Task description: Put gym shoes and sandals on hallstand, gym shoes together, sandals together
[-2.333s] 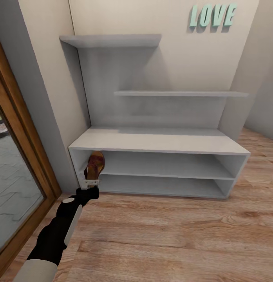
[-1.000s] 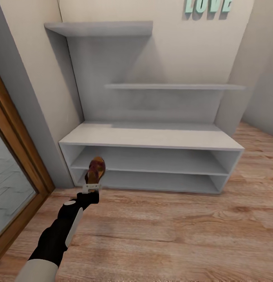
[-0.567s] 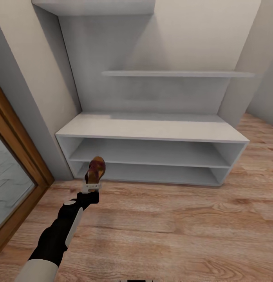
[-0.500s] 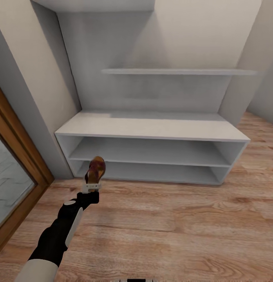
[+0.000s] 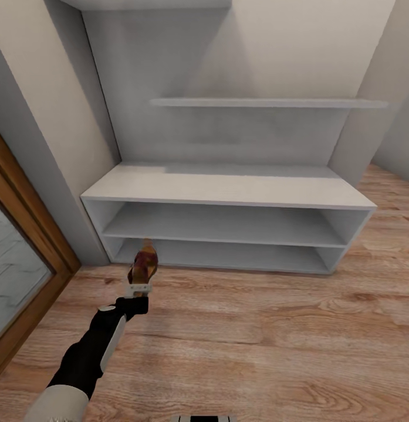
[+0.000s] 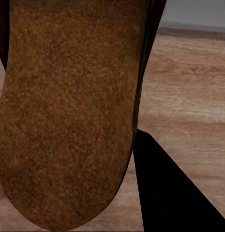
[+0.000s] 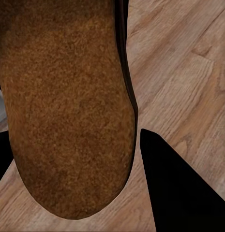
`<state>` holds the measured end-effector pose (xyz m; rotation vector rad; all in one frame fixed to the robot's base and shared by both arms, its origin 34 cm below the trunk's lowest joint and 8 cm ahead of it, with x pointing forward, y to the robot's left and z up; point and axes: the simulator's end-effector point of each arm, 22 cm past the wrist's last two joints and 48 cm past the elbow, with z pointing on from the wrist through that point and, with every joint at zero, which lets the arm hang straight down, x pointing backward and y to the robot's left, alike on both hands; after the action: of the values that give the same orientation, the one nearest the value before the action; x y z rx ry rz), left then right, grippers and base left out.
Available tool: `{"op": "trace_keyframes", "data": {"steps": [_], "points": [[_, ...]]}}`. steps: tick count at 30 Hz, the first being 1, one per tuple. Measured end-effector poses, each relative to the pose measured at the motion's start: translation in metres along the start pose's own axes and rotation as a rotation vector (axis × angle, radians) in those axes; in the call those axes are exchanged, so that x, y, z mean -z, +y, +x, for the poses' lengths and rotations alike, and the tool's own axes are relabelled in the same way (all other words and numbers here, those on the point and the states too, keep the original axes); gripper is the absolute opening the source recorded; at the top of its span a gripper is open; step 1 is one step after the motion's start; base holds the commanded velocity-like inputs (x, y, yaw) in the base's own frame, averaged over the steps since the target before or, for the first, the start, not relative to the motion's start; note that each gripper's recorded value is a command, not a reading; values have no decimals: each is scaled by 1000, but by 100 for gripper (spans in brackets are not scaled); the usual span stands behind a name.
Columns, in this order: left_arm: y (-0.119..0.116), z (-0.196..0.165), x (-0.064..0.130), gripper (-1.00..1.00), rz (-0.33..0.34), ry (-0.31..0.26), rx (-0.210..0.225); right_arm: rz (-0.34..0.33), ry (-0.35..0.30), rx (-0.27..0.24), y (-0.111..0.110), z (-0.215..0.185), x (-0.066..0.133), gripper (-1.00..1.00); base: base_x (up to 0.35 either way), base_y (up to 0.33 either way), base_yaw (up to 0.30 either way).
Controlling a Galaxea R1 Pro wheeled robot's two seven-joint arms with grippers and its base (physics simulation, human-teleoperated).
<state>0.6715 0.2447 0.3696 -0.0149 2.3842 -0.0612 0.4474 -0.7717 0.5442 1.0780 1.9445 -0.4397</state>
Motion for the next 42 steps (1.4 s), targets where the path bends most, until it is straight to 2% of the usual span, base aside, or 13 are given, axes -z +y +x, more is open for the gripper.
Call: {"op": "trace_keyframes", "data": {"steps": [2,6,8,12,19,22,29,30,31,33,38,42], "points": [[2,15,-8,-100,-4,44,1,0,0,0,0,0,0,-100,0,0,0],[7,22,-30,-100,-14,121,4,0,0,-1,0,0,0,-100,0,0,0],[8,20,-38,-100,-17,140,5,-1,1,-1,0,1,0,-100,0,0,0],[8,13,-44,-100,-18,134,5,-1,1,-1,0,1,0,-100,0,0,0],[5,-32,-46,-100,-14,70,3,-1,1,-1,0,1,0,-100,0,0,0],[4,-49,-47,-100,-11,5,4,-1,1,-1,0,1,0,-100,0,0,0],[2,-64,-46,-100,-9,-64,-1,-1,1,-1,0,1,0,-100,0,0,0],[2,-69,-46,-100,-8,-84,-2,-1,0,-1,0,0,0,-100,0,0,0],[2,-78,-45,-100,-7,-128,-3,-1,0,-1,0,0,0,-100,0,0,0],[2,-82,-44,-100,-7,-149,-3,-1,0,-1,0,0,0,-100,0,0,0],[2,-86,-44,-100,-7,-168,-4,-1,0,-1,0,0,0,-100,0,0,0],[3,-76,-51,-100,-8,-152,-4,9,11,11,0,6,-4,-100,0,0,0]]}}
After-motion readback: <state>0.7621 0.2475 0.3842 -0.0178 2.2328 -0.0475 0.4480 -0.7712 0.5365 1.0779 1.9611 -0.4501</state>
